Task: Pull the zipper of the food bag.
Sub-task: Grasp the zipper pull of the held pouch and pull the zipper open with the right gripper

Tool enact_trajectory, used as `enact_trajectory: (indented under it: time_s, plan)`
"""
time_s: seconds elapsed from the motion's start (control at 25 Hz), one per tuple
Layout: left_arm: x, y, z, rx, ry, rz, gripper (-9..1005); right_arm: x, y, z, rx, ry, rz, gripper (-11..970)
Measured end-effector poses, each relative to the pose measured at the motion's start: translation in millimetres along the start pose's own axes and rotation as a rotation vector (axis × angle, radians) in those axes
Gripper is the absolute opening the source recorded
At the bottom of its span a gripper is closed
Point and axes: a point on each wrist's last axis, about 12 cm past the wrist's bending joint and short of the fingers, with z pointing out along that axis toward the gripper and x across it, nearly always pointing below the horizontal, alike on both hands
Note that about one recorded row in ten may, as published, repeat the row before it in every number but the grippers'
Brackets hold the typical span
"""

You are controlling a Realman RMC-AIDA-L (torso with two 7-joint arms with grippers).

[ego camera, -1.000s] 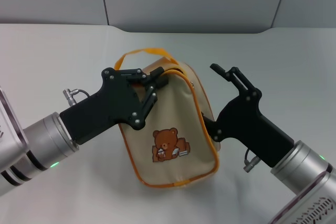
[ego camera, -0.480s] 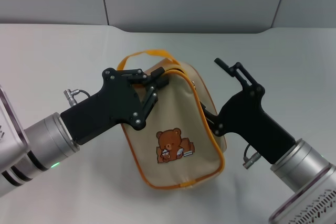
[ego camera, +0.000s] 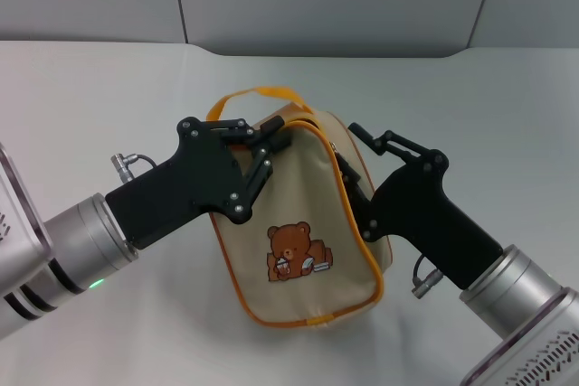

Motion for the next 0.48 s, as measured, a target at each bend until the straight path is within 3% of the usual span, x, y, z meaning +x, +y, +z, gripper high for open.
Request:
enact_trajectory:
  time_s: [0.08,0.48]
  plan:
    - [-0.1,0.1,0.5,0.001,-0.001,0.0,74,0.0,0.0,0.0,0.0,0.0,0.0,494]
    - [-0.7,2.2,1.5,0.0,0.0,0.005,90,1.5,6.0,-9.8,-0.008,0.031,0.014,21]
